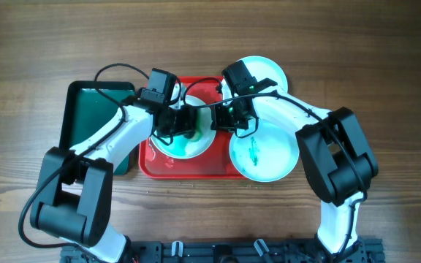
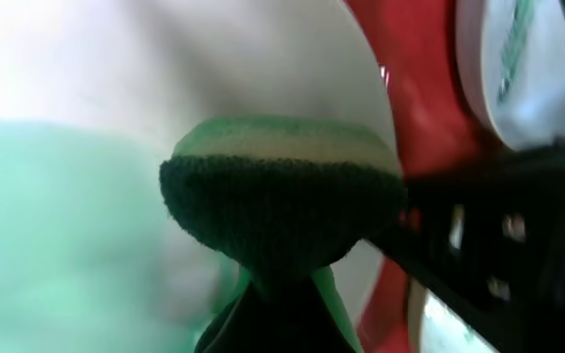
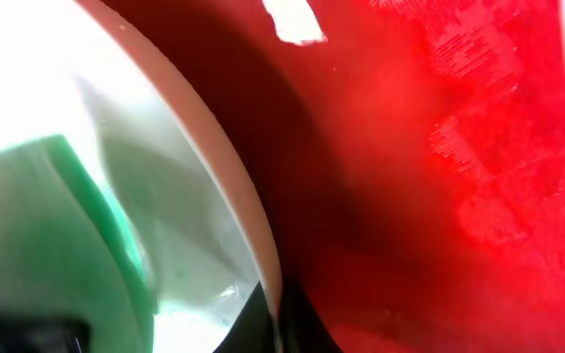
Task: Clean dirty plates on tray and stack at the side
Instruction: 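Scrub the white plate with the sponge while right gripper holds its rim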
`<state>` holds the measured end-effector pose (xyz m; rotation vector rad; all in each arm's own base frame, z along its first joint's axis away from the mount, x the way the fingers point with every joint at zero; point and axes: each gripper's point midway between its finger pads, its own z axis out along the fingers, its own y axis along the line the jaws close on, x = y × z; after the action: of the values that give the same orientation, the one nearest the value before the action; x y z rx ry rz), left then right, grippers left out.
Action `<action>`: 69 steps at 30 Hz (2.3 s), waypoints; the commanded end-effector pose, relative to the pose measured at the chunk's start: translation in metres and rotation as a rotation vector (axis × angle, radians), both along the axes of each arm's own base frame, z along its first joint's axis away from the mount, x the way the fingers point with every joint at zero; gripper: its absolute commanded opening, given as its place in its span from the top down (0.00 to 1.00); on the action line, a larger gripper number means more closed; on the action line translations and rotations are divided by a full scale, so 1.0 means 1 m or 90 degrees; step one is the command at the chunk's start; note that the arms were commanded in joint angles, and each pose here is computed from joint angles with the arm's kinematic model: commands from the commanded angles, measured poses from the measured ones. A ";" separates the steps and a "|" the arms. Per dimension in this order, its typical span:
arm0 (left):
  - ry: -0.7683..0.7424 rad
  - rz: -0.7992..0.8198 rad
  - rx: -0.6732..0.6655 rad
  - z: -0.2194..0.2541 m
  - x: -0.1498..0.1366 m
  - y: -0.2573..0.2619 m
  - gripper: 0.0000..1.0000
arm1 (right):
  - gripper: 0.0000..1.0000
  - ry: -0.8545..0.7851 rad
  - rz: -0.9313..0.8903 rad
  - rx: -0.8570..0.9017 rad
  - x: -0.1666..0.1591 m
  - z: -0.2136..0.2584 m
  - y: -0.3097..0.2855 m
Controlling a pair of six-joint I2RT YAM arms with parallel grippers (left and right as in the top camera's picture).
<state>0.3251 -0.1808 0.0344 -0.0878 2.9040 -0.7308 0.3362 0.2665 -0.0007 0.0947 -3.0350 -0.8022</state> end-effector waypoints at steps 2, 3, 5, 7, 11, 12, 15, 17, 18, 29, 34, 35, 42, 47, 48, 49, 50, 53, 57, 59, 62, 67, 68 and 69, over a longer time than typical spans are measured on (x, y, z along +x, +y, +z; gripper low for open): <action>0.018 -0.029 -0.010 -0.005 -0.009 -0.002 0.96 | 0.96 -0.008 -0.009 -0.063 0.001 -0.018 -0.019; 0.004 -0.021 0.014 -0.007 -0.004 0.003 0.96 | 0.96 -0.009 -0.009 -0.062 0.001 -0.018 -0.019; -0.026 -0.005 0.051 -0.009 0.006 0.012 0.96 | 0.96 -0.009 -0.009 -0.062 0.002 -0.018 -0.019; -0.065 0.016 0.097 -0.010 0.021 0.024 0.96 | 0.96 -0.009 -0.009 -0.062 0.001 -0.018 -0.019; -0.127 0.089 0.228 -0.011 0.044 0.061 0.96 | 0.96 -0.009 -0.009 -0.063 0.002 -0.018 -0.019; -0.136 0.120 0.269 -0.011 0.048 0.075 0.96 | 0.96 -0.009 -0.009 -0.063 0.002 -0.018 -0.019; -0.139 0.165 0.324 -0.010 0.048 0.093 0.96 | 0.96 -0.012 -0.009 -0.061 0.003 -0.017 -0.019; -0.118 0.178 0.329 -0.013 0.041 0.095 0.96 | 0.96 -0.013 -0.009 -0.061 0.003 -0.017 -0.019; -0.103 0.185 0.331 -0.014 0.036 0.096 0.96 | 0.96 -0.013 -0.009 -0.060 0.003 -0.017 -0.019; 0.094 0.005 0.160 -0.026 -0.047 0.018 0.96 | 0.96 -0.007 -0.005 -0.045 0.001 -0.015 -0.015; 0.058 -0.030 0.113 -0.021 -0.044 -0.013 0.96 | 0.96 0.001 -0.001 -0.030 -0.001 -0.014 -0.011; 0.045 -0.029 0.110 -0.020 -0.040 -0.016 0.96 | 0.96 0.003 0.001 -0.026 -0.002 -0.013 -0.010; -0.036 0.060 0.190 -0.035 -0.001 0.001 0.96 | 0.96 0.009 0.016 -0.016 -0.006 -0.012 -0.008; -0.096 0.108 0.307 -0.052 0.022 0.032 0.96 | 0.96 0.008 0.017 -0.017 -0.006 -0.012 -0.009; -0.115 0.124 0.345 -0.051 0.028 0.043 0.96 | 0.96 0.008 0.017 -0.017 -0.006 -0.012 -0.009; -0.131 0.149 0.378 -0.048 0.032 0.055 0.96 | 0.96 0.007 0.017 -0.019 -0.006 -0.012 -0.009; -0.144 0.185 0.409 -0.045 0.036 0.067 0.96 | 0.96 0.006 0.016 -0.021 -0.005 -0.013 -0.010; -0.153 0.246 0.455 -0.040 0.039 0.092 0.96 | 0.96 0.006 0.016 -0.021 -0.005 -0.013 -0.010; -0.100 0.241 0.448 -0.047 0.028 0.099 0.96 | 0.96 0.005 0.016 -0.022 -0.005 -0.013 -0.010; -0.031 0.204 0.411 -0.057 0.007 0.089 0.96 | 0.96 0.004 0.016 -0.024 -0.005 -0.013 -0.010; 0.091 0.069 0.288 -0.066 -0.033 0.050 0.96 | 0.96 0.004 0.015 -0.025 -0.005 -0.013 -0.011; 0.158 -0.140 0.024 -0.047 -0.071 -0.020 0.96 | 0.96 0.004 0.015 -0.025 -0.005 -0.013 -0.010; 0.156 -0.147 0.012 -0.046 -0.071 -0.023 0.96 | 0.96 0.004 0.015 -0.025 -0.005 -0.013 -0.010; 0.149 -0.148 0.011 -0.046 -0.069 -0.023 0.96 | 0.96 0.005 0.015 -0.024 -0.005 -0.013 -0.010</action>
<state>0.3224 -0.1462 0.0053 -0.1174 2.9918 -0.2258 0.3346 0.2641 -0.0002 0.1516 -3.0330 -0.8011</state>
